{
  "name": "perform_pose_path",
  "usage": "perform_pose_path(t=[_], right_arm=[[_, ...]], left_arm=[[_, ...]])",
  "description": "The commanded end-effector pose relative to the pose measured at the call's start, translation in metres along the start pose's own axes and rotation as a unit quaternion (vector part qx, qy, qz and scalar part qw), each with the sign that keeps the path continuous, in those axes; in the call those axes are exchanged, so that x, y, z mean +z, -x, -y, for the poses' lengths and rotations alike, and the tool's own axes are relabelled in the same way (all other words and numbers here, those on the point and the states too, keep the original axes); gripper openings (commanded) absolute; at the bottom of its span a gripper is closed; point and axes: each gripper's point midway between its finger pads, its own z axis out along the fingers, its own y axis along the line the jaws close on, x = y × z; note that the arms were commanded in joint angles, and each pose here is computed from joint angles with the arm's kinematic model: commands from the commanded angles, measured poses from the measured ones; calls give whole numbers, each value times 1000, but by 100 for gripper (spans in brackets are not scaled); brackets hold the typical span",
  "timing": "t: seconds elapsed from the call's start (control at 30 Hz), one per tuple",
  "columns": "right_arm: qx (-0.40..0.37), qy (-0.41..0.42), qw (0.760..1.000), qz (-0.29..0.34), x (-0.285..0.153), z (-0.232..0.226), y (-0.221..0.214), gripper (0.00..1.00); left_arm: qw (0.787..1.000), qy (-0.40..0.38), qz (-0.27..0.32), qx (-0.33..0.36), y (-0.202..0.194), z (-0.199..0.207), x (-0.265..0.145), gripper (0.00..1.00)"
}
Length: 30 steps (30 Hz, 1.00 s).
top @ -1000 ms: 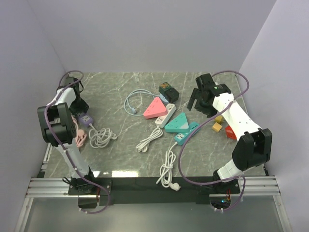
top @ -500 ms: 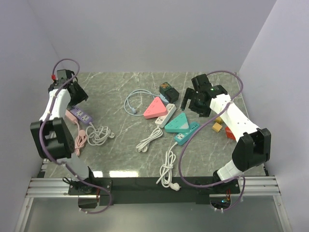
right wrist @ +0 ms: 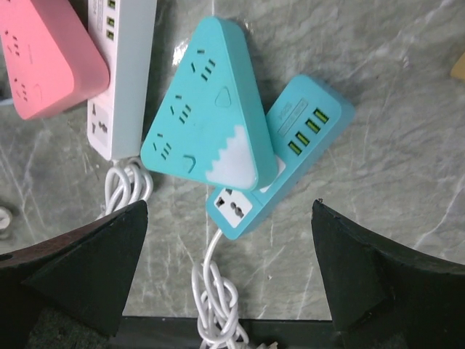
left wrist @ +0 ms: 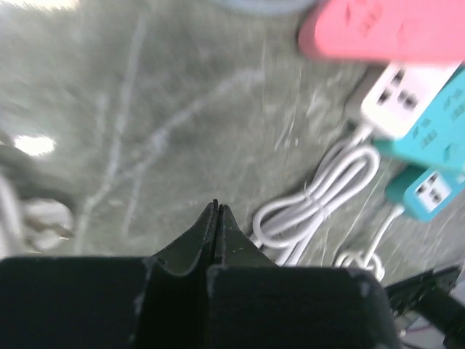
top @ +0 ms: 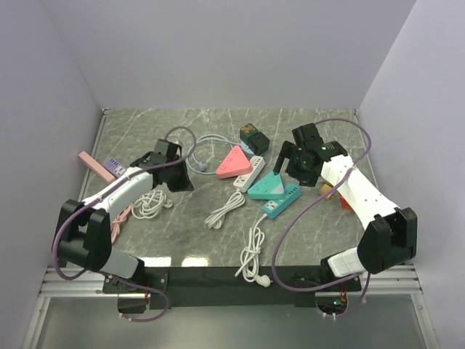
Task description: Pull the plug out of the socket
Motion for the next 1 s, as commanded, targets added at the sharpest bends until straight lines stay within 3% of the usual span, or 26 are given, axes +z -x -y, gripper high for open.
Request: perform_pose_path(t=[0.0, 0.37, 0.8, 0.97], right_arm=[[15, 56, 998, 15, -9, -18, 0, 100], [28, 129, 991, -23, 0, -35, -25, 98], [22, 171, 984, -37, 8, -59, -19, 91], [7, 175, 984, -43, 17, -66, -15, 89]], left_arm=[[1000, -26, -3, 2, -15, 21, 15, 1], [996, -2, -63, 67, -82, 52, 59, 1], [981, -70, -137, 121, -173, 116, 54, 1], [987, -49, -107, 107, -165, 115, 45, 1]])
